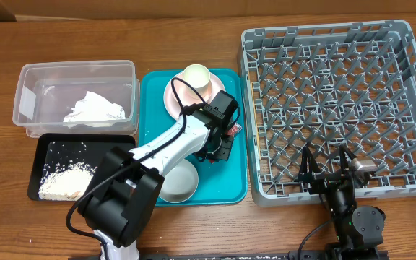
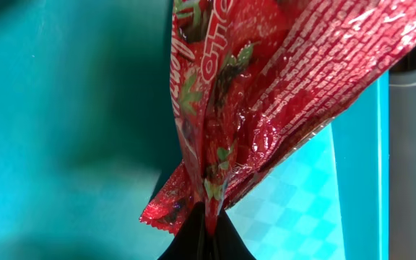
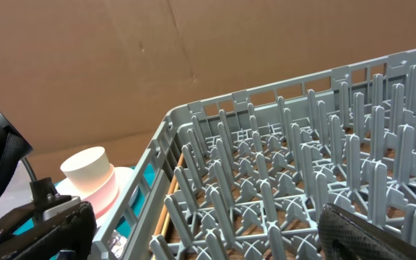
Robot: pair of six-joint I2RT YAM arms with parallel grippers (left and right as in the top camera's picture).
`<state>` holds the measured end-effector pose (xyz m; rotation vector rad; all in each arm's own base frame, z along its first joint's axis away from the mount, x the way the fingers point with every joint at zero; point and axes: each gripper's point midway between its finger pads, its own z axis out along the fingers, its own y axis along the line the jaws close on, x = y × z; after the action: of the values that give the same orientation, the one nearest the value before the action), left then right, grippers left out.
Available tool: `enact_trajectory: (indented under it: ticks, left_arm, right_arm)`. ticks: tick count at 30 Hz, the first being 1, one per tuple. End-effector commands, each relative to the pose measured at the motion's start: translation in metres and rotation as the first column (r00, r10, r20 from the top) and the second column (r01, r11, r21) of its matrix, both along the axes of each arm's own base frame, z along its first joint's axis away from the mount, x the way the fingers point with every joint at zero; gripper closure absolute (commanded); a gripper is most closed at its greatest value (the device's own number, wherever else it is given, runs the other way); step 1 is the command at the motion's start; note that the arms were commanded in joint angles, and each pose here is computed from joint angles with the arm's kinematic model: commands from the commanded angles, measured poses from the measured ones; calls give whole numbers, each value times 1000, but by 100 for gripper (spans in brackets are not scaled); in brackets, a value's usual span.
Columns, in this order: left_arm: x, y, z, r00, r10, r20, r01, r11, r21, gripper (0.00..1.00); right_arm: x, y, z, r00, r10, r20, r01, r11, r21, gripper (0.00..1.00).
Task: Sort waste into correct bins and load items into the dishwasher
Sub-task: 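Grasp the red snack wrapper on the teal tray with the left gripper, then carry the wrapper left and drop it into the clear bin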
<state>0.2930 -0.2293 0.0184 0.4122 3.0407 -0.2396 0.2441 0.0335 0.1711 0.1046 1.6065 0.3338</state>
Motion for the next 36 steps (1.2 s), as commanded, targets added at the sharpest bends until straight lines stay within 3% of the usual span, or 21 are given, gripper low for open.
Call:
enact_trajectory:
  ticks: [1,7,10,17,27,36]
  left_arm:
    - [1,-4,8,1000,-15,-4,15,1000,-15,96]
    - [16,-6,61,998,-28,62,30,999,-39,96]
    - [37,10,102,987,19,162,-15,1000,-21,96]
    - [73,100,165,898,261,354,-299,952,57,96]
    - [80,244,141,757,579,303,-636,760,136,96]
    - [83,308,105,646,711,280,-759,638,129,96]
  right_arm:
    - [0,-2,-2,1000,-10,4,10,1000,2,0]
    - [0,-2,-2,1000,-10,4,10,1000,2,0]
    - [0,-2,-2,1000,-10,4,10,1000,1,0]
    - [0,-2,-2,1000,-10,4,10,1000,2,0]
    - [0,-2,-2,1000,-10,4,10,1000,2,0]
    - [0,-2,-2,1000,-10,4,10,1000,2,0]
